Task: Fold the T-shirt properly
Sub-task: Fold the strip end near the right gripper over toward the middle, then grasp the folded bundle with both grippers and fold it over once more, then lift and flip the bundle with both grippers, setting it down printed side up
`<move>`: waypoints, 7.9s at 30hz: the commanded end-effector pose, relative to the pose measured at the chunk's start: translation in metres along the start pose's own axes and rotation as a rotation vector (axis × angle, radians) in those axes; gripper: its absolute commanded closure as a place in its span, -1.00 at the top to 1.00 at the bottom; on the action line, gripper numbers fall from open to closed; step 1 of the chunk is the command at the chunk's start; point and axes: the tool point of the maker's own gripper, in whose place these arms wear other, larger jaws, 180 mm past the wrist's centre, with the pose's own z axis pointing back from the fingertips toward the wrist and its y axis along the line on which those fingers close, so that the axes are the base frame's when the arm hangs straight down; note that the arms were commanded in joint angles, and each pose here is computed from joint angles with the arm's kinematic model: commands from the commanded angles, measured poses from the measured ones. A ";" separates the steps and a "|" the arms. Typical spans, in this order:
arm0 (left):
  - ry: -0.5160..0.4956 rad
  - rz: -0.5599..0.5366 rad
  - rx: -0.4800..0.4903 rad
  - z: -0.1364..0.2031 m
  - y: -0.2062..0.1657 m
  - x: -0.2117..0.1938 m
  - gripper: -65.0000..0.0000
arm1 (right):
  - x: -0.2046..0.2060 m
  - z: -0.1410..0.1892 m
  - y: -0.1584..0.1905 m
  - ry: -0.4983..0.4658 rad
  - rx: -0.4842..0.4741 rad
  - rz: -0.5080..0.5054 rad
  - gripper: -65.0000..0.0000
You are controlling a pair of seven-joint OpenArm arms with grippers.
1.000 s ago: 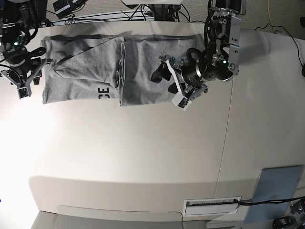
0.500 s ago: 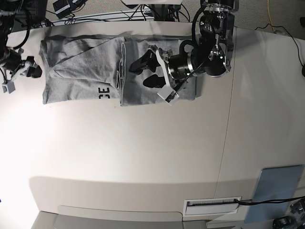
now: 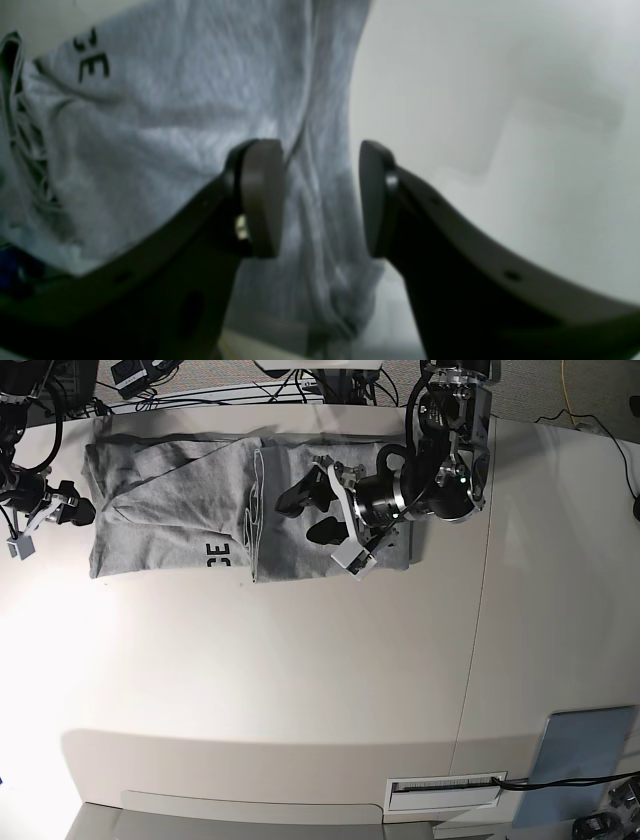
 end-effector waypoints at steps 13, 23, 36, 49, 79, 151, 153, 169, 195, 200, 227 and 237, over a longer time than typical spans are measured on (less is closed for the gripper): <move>-0.049 -0.015 -0.007 0.001 -0.004 0.013 0.26 | -0.026 -0.025 0.010 0.015 0.003 -0.043 -0.23; -0.047 -0.017 -0.005 0.001 -0.004 0.013 0.26 | -0.029 -0.033 0.028 -0.008 0.081 -0.090 -0.40; 0.005 -0.042 0.064 0.002 0.009 0.000 0.26 | 0.031 0.003 -0.006 -0.209 -0.026 -0.024 -1.00; 0.056 -0.039 0.268 0.006 0.046 -0.036 0.26 | 0.059 0.036 0.057 -0.174 0.030 0.251 -1.00; 0.092 0.037 0.261 -0.019 0.067 -0.086 0.26 | -0.043 -0.037 0.340 -0.163 0.437 0.641 -1.00; 0.086 0.027 0.264 -0.020 0.070 -0.081 0.26 | -0.095 0.036 0.364 -0.020 0.764 0.764 -1.00; 0.086 0.027 0.264 -0.020 0.070 -0.081 0.26 | -0.095 0.036 0.365 -0.025 0.767 0.772 -1.00; 0.157 0.041 0.485 0.032 0.127 -0.098 0.26 | -0.062 0.036 0.349 -0.142 0.679 0.766 -0.47; 0.001 0.004 -0.016 -0.011 -0.050 -0.051 -0.81 | 0.085 -0.097 0.202 -0.216 0.047 0.633 -1.00; 0.079 0.045 0.043 -0.026 -0.033 -0.086 -0.81 | 0.064 -0.131 0.183 -0.066 0.009 0.645 -1.00; -0.065 -0.026 0.506 0.020 0.152 -0.016 -0.81 | -0.088 -0.060 0.233 0.119 0.288 0.669 -1.00; -0.115 -0.049 0.501 0.023 0.150 0.006 -0.81 | -0.105 -0.054 0.249 0.123 0.344 0.652 -1.00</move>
